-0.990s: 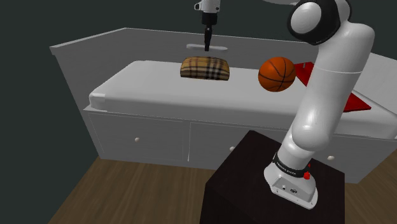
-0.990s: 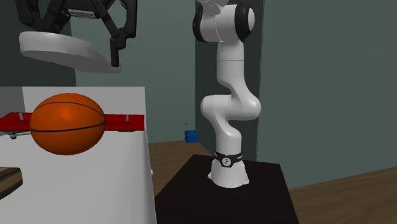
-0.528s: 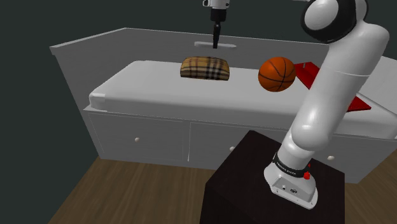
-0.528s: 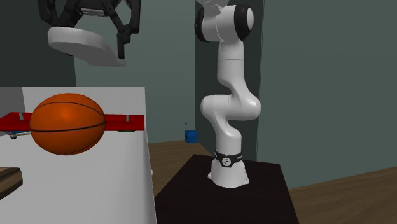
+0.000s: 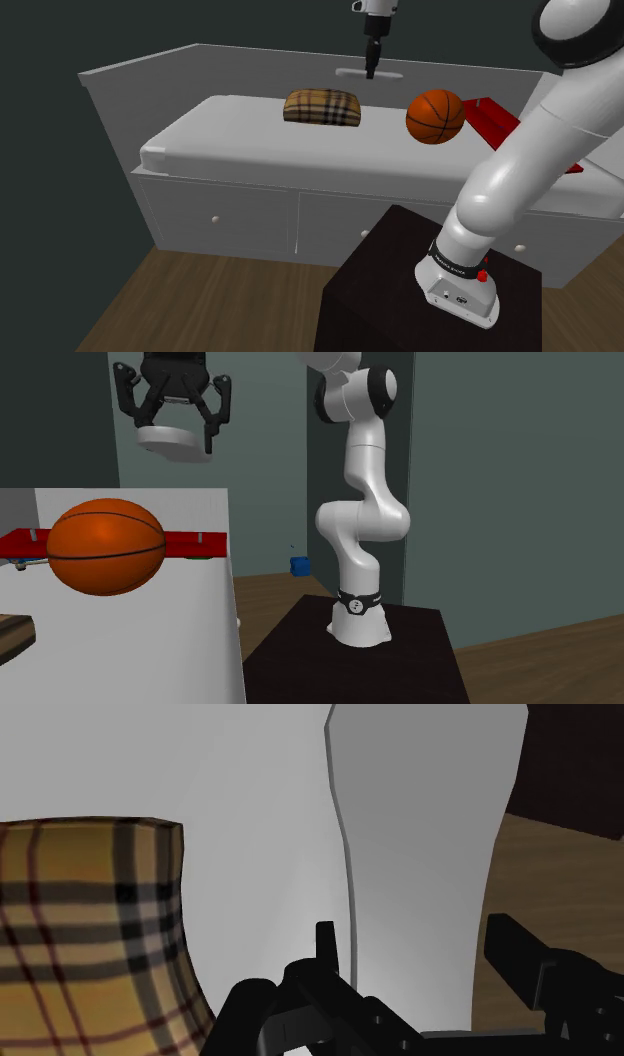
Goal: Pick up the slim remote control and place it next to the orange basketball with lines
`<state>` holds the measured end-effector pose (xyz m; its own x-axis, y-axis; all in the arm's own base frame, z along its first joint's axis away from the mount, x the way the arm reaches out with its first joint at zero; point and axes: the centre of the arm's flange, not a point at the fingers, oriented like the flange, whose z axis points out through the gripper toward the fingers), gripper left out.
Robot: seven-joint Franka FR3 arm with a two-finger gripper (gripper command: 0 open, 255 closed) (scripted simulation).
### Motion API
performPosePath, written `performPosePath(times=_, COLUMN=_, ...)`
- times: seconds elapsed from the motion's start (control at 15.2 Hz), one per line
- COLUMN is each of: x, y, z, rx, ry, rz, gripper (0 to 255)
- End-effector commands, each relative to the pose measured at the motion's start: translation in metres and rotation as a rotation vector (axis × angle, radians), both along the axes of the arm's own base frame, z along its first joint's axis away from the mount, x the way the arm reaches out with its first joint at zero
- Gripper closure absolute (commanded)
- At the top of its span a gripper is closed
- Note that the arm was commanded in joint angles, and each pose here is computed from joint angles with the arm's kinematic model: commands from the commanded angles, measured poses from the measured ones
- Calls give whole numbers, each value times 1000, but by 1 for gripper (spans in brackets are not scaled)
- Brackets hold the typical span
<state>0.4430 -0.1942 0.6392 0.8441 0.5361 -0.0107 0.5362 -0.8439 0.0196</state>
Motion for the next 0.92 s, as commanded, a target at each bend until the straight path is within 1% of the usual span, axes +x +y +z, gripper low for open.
performPosePath(times=0.0, x=-26, y=-10, z=1, rx=0, ry=0, rz=1, gripper=255)
performPosePath(times=0.73, x=-157, y=-73, z=2, rx=0, ry=0, rz=1, gripper=255)
performPosePath(times=0.79, x=-173, y=-82, z=2, rx=0, ry=0, rz=1, gripper=255)
performPosePath(times=0.86, x=-173, y=-82, z=-3, rx=0, ry=0, rz=1, gripper=255)
